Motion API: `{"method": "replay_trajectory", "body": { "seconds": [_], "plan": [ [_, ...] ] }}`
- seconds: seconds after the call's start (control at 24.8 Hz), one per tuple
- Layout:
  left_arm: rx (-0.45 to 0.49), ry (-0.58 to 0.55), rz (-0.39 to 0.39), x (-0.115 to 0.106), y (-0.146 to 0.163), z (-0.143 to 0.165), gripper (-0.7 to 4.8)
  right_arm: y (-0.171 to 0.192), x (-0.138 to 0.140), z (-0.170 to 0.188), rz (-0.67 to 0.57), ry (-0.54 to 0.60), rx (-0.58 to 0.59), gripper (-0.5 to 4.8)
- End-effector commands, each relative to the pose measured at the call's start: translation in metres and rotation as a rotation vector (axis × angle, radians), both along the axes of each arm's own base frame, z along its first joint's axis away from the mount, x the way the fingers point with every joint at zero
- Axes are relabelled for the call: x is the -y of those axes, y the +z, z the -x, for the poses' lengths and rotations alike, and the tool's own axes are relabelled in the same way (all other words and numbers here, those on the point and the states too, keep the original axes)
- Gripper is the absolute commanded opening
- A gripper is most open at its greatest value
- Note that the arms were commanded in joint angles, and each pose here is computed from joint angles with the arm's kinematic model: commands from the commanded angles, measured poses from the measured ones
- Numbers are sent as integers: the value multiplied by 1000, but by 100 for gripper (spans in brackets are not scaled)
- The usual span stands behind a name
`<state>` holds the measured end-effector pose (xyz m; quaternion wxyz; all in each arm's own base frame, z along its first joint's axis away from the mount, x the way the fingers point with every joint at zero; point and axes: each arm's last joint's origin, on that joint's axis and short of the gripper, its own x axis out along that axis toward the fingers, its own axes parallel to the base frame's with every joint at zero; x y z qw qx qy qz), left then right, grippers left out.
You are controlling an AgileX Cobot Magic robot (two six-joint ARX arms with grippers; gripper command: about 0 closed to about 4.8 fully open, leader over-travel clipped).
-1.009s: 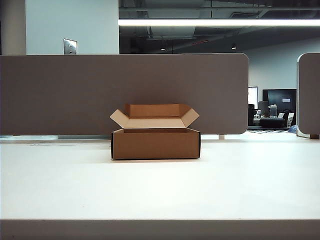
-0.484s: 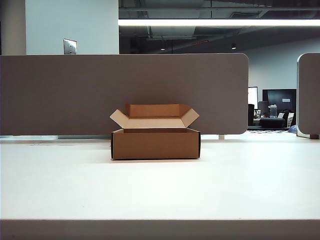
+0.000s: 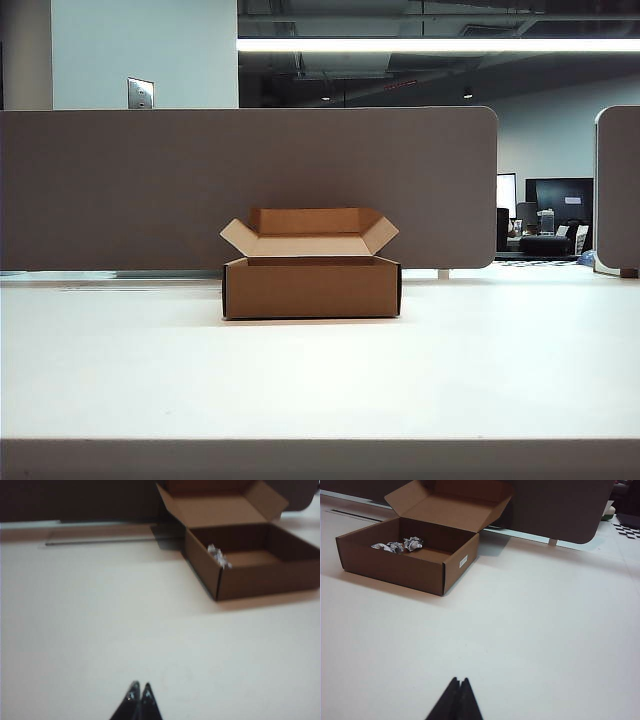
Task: Pick up all the paper balls on the table and put them in the paper box.
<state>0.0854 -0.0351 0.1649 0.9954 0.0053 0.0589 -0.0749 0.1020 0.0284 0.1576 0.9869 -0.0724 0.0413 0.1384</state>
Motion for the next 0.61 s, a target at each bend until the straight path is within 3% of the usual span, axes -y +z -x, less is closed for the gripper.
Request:
{"method": "replay_trajectory", "body": {
  "seconds": [0.04, 0.61],
  "plan": [
    [20, 6, 6, 0, 3, 0, -5, 0, 0, 0, -6, 1, 14, -5],
    [17, -2, 6, 0, 3, 0, -5, 0, 0, 0, -6, 1, 14, -5]
  ]
}}
